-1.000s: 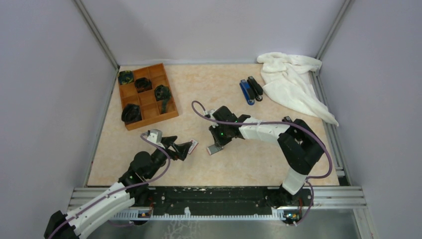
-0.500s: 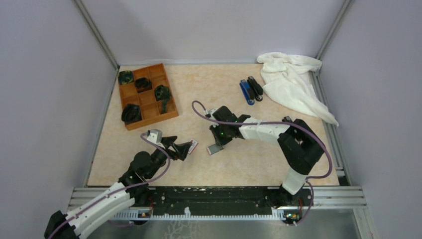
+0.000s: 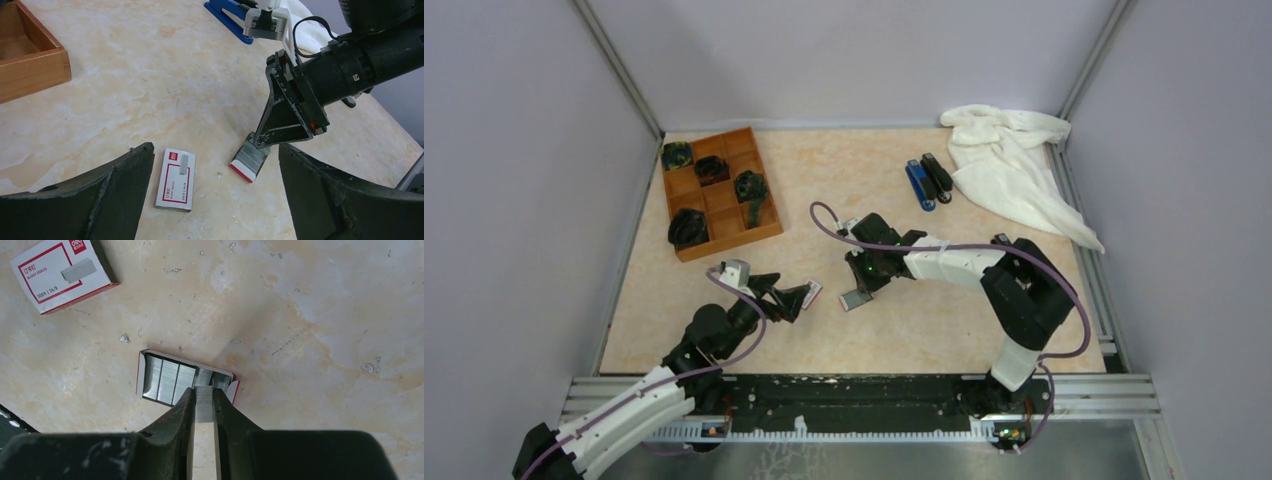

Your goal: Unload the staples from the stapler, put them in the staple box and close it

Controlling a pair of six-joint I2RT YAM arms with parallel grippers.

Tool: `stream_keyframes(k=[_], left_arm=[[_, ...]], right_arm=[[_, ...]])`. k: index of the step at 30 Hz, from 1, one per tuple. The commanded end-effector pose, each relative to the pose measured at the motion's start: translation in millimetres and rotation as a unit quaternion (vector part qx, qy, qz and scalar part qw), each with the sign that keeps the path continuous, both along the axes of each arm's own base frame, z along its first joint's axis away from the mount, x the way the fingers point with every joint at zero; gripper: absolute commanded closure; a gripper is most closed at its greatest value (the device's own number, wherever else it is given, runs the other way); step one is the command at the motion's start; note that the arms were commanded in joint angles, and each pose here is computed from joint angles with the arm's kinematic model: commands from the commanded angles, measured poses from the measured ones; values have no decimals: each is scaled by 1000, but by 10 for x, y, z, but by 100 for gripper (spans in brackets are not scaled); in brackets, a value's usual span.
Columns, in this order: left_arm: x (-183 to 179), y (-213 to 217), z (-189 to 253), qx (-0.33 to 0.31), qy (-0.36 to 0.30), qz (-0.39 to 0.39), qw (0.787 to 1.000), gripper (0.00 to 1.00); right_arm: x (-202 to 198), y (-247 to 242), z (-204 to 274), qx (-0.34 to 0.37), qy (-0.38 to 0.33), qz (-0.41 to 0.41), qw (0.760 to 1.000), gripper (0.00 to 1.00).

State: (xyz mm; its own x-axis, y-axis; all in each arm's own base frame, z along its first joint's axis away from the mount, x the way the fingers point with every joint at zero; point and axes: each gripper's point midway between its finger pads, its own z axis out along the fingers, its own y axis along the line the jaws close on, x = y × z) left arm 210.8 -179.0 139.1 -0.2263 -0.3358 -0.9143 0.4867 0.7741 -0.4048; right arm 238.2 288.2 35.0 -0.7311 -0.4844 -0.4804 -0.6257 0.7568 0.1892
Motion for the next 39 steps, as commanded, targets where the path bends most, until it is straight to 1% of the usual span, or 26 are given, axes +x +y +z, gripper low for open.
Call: stream_keyframes(k=[1, 9, 16, 17, 18, 20, 22, 30, 32, 39], left_arm=[[13, 21, 16, -5, -6, 6, 1000, 1], [14, 21, 22, -5, -7, 6, 1000, 1], [12, 20, 20, -5, -7, 5, 1000, 1], [11, 20, 20, -5, -6, 5, 1000, 1], [10, 20, 23, -6, -6, 5, 1000, 1], [7, 19, 18, -6, -5, 4, 1000, 1], [5, 20, 21, -7, -5, 4, 1000, 1], [-8, 0, 51, -12, -5, -2, 1000, 1], [-16, -17, 63, -13, -5, -7, 1000, 1], [-53, -140, 42, -8, 8, -38, 999, 4]], right_arm=[[110, 172, 111, 19, -15, -7, 1000, 94], [122, 160, 89, 13, -15, -11, 1000, 93], [104, 167, 92, 15, -12, -6, 1000, 88], [104, 163, 93, 14, -12, -6, 1000, 83], [108, 166, 107, 15, -14, -6, 1000, 82], [110, 159, 126, 16, -17, -6, 1000, 74], [114, 161, 156, 20, -20, -6, 1000, 72], [83, 191, 297, 40, -27, 5, 999, 71], [73, 212, 479, 59, -43, 17, 997, 72], [-15, 214, 876, 117, -77, 79, 987, 75]])
